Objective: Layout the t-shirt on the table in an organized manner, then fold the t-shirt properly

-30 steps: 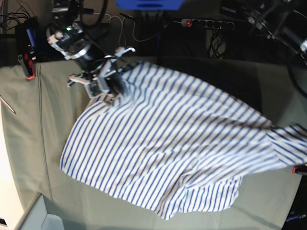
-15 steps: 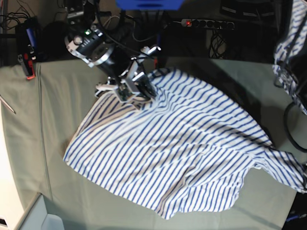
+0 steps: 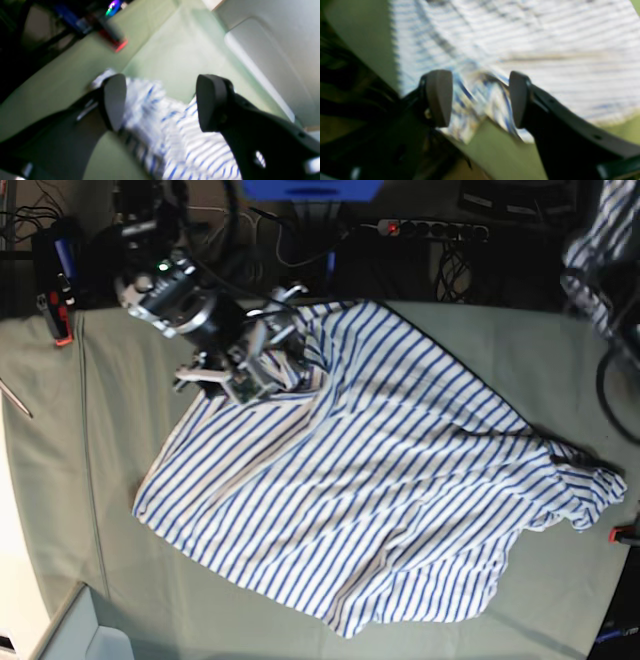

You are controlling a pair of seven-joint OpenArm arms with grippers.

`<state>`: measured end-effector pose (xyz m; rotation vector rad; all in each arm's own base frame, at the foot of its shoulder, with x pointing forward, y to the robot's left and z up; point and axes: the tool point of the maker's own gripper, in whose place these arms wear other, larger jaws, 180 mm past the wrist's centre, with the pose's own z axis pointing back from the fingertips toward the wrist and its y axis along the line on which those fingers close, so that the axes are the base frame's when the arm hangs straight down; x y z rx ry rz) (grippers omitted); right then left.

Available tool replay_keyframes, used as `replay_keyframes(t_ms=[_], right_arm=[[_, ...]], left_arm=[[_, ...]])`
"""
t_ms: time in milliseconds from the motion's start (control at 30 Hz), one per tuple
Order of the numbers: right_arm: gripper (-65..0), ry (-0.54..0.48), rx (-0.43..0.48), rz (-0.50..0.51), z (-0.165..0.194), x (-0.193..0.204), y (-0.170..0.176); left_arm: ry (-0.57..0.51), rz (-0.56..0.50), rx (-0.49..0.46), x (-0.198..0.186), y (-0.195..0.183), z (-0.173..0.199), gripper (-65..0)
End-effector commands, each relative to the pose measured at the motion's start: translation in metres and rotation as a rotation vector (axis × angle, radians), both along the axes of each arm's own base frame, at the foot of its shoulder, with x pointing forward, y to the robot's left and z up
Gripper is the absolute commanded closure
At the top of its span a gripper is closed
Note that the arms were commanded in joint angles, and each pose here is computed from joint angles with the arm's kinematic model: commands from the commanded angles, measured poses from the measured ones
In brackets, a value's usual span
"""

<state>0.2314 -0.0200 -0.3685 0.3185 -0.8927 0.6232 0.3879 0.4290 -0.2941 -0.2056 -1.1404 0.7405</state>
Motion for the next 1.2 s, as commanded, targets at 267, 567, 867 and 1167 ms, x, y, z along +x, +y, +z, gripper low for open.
replay_keyframes(t_ms=[267,567,867,1167], right_arm=[[-38.9,-0.158,-0.104,-0.128,0.031,0.058,-0.085],[-39.0,-0.186,-0.219,-0.195,0.035,0.136,-0.155],[-39.0,-0.110,-0.207,-0.240,0.016,0.169,-0.176],[-39.0,-0.158,-0.152,-0.232,0.018,0.173,-0.170]], left_arm=[[-0.005,-0.049,-0.166,-0.110,-0.132,-0.050,-42.3],[0.208,-0.082,-0.341,-0.176,-0.200,-0.138,-42.3],[0.220,-0.171,-0.418,-0.153,-0.258,-0.172,-42.3],[0.241,-0.231,-0.378,-0.125,-0.279,-0.183,-42.2]])
